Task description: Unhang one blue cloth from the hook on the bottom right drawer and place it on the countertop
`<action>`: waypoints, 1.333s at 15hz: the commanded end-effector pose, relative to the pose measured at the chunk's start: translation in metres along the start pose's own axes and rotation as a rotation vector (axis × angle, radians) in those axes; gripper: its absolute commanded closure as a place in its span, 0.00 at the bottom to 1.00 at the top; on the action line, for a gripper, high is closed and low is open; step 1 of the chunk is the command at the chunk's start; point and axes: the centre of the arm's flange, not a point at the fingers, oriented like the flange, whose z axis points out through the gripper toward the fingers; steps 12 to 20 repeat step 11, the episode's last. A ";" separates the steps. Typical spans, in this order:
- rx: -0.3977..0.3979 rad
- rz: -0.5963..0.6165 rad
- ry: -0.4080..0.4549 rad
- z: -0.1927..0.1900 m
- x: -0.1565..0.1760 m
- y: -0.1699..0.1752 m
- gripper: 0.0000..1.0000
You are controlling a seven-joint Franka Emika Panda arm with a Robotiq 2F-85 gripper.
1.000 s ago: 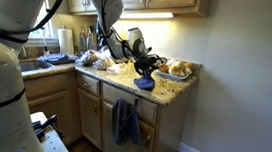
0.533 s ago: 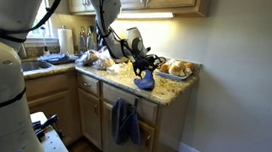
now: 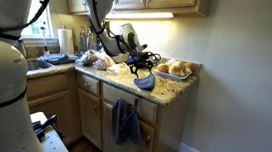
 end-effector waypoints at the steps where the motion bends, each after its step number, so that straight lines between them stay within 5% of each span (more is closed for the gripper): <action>1: -0.008 0.046 -0.066 -0.031 -0.015 -0.016 0.00; 20: 0.011 0.029 -0.045 -0.012 -0.001 -0.011 0.00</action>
